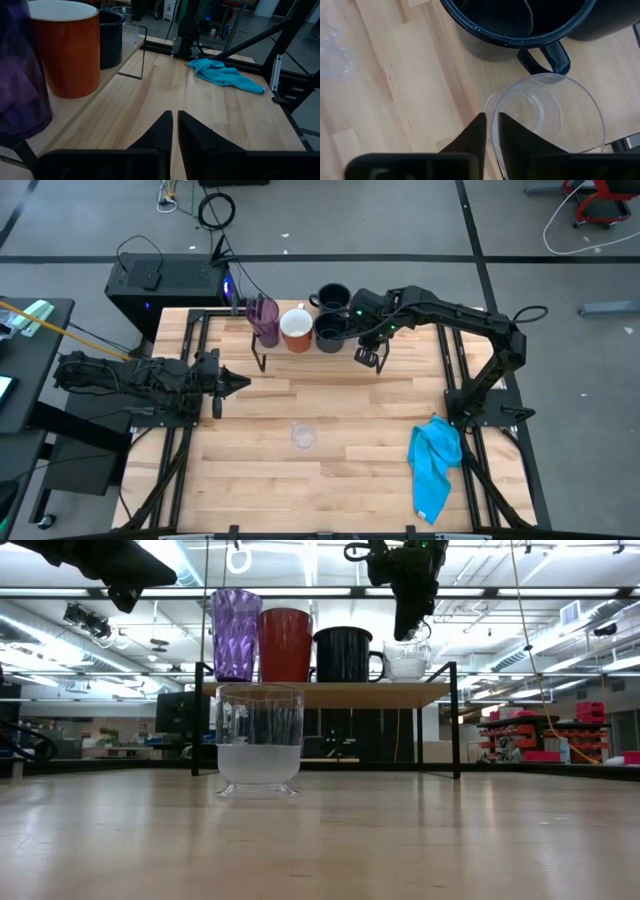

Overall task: Stack small to large cups/mugs on shelf
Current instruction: Put the right transparent mug on the shelf, then put the transparent mug on the shelf

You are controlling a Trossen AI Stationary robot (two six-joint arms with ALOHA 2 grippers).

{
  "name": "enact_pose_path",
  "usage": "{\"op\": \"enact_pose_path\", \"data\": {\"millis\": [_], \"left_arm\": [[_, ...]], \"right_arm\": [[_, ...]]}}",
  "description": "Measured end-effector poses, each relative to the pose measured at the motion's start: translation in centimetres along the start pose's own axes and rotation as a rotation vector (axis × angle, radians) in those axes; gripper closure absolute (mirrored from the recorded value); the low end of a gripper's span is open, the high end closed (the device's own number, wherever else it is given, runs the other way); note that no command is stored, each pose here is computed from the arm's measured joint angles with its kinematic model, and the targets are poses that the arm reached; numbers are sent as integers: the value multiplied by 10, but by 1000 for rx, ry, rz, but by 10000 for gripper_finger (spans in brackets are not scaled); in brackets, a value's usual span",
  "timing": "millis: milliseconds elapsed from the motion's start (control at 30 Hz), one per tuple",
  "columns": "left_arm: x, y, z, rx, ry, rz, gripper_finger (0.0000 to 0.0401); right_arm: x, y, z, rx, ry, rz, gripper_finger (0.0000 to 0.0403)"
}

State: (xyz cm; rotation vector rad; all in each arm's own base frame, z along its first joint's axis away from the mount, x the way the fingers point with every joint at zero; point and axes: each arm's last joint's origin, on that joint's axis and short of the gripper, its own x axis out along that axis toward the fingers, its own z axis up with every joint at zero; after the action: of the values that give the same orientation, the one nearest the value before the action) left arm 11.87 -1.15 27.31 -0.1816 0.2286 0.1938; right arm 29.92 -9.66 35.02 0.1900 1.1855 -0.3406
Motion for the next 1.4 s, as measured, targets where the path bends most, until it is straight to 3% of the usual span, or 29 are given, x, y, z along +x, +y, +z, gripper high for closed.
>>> {"op": "enact_pose_path", "data": {"millis": [300, 667, 1133, 1400], "left_arm": [[0, 0, 0, 0, 0, 0, 361], [0, 0, 0, 1, 1, 0, 369], [0, 0, 0, 1, 0, 0, 365], [0, 0, 0, 1, 0, 0, 365]], "right_arm": [[-4, 0, 2, -6, -13, 1, 287], [-38, 4, 8, 2, -80, 11, 270], [-41, 81, 13, -196, -243, 134, 271], [-4, 127, 22, -291, -218, 176, 271]]}}
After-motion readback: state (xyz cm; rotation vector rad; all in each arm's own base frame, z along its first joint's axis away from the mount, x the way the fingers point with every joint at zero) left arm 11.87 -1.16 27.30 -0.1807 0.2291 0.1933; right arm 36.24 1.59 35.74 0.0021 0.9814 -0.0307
